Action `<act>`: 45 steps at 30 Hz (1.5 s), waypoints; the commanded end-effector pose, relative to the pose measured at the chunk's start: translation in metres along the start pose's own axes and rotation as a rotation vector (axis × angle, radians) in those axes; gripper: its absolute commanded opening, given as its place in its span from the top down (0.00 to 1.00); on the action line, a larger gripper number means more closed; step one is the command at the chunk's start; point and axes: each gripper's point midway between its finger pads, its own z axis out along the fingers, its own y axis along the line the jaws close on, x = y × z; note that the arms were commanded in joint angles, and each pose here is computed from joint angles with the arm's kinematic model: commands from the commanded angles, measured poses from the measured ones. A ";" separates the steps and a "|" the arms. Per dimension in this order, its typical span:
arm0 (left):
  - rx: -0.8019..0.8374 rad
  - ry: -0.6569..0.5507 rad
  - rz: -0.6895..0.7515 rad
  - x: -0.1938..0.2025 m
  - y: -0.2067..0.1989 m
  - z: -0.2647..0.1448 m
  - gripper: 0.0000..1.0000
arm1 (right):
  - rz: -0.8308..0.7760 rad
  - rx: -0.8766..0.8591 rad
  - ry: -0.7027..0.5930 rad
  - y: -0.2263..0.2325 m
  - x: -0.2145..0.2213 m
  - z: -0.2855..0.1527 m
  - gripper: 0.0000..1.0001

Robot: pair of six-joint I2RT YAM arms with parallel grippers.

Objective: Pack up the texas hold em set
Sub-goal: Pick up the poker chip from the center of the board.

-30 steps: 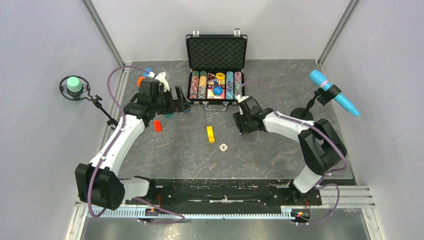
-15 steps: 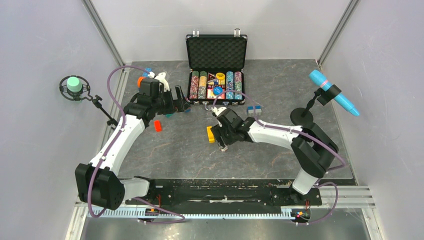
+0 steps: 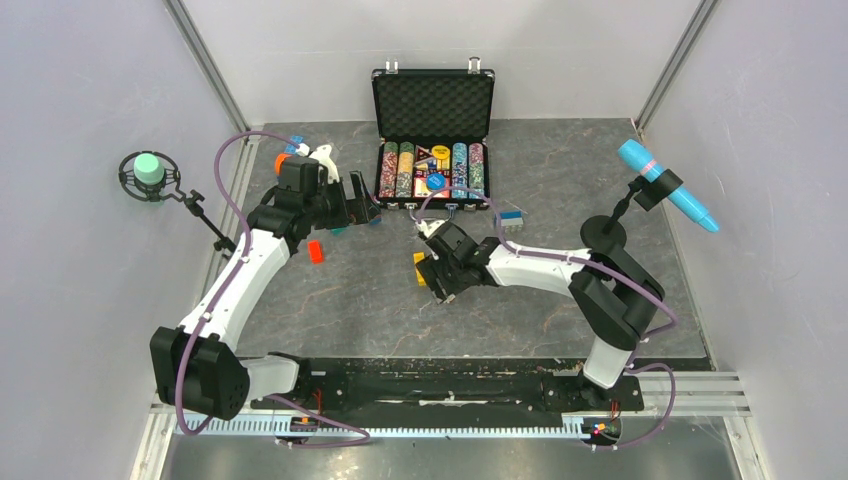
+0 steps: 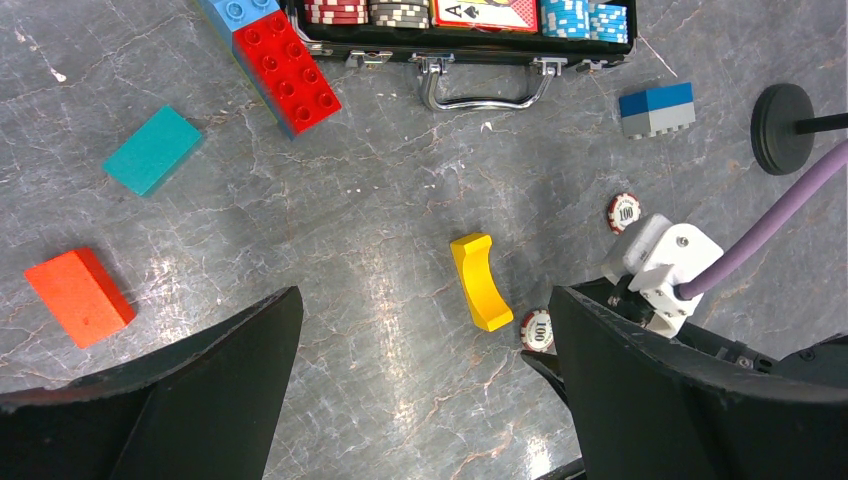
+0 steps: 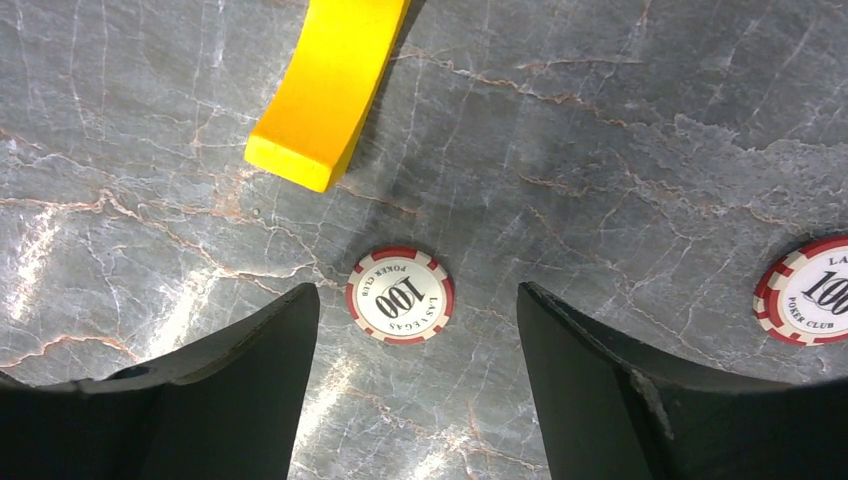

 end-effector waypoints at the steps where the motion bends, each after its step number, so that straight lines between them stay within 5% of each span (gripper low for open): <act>1: 0.029 -0.029 0.024 -0.007 -0.003 -0.002 0.00 | -0.004 -0.006 -0.019 0.008 -0.009 -0.002 0.27; 17: 0.029 -0.027 0.024 -0.007 -0.003 -0.002 0.00 | -0.063 0.054 0.045 0.004 0.009 0.007 0.41; 28: 0.030 -0.027 0.024 -0.007 -0.003 -0.002 0.00 | -0.056 0.053 0.059 0.004 0.014 0.008 0.60; 45: 0.030 -0.029 0.024 -0.007 -0.003 -0.003 0.00 | -0.043 0.138 -0.110 -0.021 -0.050 -0.019 0.64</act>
